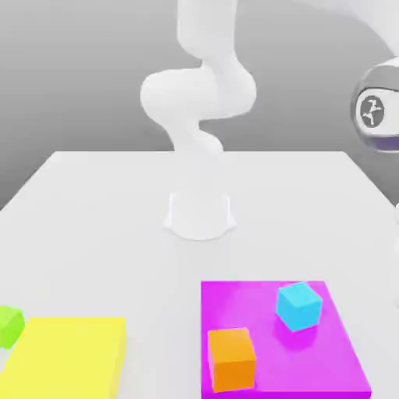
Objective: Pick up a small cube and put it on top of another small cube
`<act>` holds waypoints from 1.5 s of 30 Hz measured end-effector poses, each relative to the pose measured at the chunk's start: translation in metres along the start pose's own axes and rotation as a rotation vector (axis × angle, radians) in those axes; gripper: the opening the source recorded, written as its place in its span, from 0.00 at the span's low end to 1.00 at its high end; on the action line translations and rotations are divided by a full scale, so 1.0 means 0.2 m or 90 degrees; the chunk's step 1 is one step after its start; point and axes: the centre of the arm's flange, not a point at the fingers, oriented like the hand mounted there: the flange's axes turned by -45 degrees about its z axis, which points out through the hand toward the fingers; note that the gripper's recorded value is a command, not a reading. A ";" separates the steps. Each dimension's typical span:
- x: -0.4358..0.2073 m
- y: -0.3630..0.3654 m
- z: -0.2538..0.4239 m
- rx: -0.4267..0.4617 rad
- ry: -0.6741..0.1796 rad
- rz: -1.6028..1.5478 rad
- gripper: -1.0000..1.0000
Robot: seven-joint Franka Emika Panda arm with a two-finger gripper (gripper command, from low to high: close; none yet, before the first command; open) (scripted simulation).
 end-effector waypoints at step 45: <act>-0.97 0.26 0.02 0.012 -0.068 -0.182 1.00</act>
